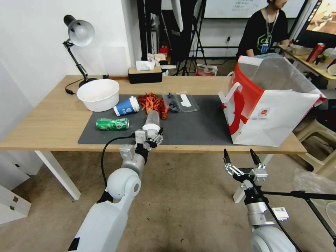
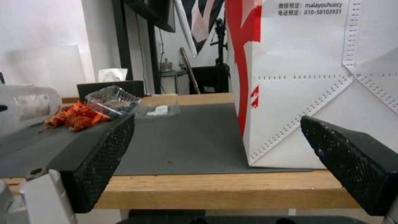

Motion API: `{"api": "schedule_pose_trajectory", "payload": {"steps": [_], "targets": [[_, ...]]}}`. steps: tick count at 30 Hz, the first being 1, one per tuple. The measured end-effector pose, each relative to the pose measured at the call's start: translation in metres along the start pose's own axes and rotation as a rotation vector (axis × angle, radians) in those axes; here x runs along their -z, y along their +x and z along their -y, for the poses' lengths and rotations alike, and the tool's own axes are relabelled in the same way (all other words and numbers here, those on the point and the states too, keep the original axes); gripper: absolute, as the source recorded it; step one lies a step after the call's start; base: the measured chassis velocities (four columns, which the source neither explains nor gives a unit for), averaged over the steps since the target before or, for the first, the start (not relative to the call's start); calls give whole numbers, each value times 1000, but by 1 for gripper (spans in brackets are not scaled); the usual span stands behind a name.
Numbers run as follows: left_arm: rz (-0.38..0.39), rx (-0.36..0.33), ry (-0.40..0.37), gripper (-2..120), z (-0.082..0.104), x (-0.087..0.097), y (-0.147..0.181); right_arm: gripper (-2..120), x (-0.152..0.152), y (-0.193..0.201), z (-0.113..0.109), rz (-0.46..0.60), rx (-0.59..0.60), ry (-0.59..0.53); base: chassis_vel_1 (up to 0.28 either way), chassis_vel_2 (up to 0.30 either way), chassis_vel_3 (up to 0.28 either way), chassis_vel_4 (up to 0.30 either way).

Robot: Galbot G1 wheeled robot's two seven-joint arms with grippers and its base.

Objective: Pick up the trash from the table and place it into the takeout bag.

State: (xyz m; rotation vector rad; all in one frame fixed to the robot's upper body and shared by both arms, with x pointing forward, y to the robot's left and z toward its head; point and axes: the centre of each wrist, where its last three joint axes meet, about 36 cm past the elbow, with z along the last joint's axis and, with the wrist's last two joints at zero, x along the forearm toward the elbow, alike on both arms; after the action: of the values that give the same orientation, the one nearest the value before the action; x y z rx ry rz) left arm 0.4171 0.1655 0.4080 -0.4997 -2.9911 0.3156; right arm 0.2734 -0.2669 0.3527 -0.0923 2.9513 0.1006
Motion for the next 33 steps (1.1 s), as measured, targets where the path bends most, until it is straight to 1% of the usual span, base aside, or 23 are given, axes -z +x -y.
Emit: {"api": "schedule_pose_trajectory", "payload": {"steps": [2,4,7,8,9,10,12,13,15,16,18,19,20,21,24,25,28,29,32,33], "targets": [[27,-22,-14,69,-4,-1,0,99,-1,0,0,-1,-2,0,0,0,0,0],[32,-25,-18,69,-6,-1,0,99,-1,0,0,-1,-2,0,0,0,0,0],[52,-45,-31,69,-9,1,-2,99,-2,1,-1,-1,-4,0,0,0,0,0],[64,-61,-38,69,-11,2,-4,99,-2,1,-1,0,-5,0,0,0,0,0],[64,-61,-38,69,-11,2,-4,99,-2,1,-1,0,-5,0,0,0,0,0],[81,-83,-49,69,-14,3,-7,99,-2,1,-1,0,-5,0,0,0,0,0],[138,-164,-71,69,-22,8,-18,99,-2,1,0,1,-10,4,0,0,0,0],[138,-164,-71,69,-22,8,-18,99,-2,1,0,1,-10,4,0,0,0,0],[175,-229,-79,69,-26,13,-27,99,-1,1,2,2,-14,8,0,0,0,0],[175,-229,-79,69,-26,13,-27,99,-1,1,2,2,-14,8,0,0,0,0],[191,-285,-78,69,-27,16,-35,99,-1,1,3,3,-16,9,0,0,0,0],[199,-313,-79,69,-27,18,-39,99,-2,0,2,4,-17,9,0,0,0,0],[199,-313,-79,69,-27,18,-39,99,-2,0,2,4,-17,9,0,0,0,0],[204,-332,-80,69,-27,19,-43,99,-2,0,2,5,-18,10,0,0,0,0],[202,-387,-78,69,-21,23,-56,99,-3,-1,0,6,-19,10,0,0,0,0],[202,-387,-78,69,-21,23,-56,99,-3,-1,0,6,-19,10,0,0,0,0],[196,-444,-81,69,-12,32,-73,99,-5,-2,-1,6,-19,12,0,0,0,0],[196,-444,-81,69,-12,32,-73,99,-5,-2,-1,6,-19,12,0,0,0,0],[195,-472,-89,69,-9,45,-89,99,-6,-2,-1,6,-21,16,0,0,0,0],[195,-472,-89,69,-9,45,-89,99,-6,-2,-1,6,-21,16,0,0,0,0]]}}
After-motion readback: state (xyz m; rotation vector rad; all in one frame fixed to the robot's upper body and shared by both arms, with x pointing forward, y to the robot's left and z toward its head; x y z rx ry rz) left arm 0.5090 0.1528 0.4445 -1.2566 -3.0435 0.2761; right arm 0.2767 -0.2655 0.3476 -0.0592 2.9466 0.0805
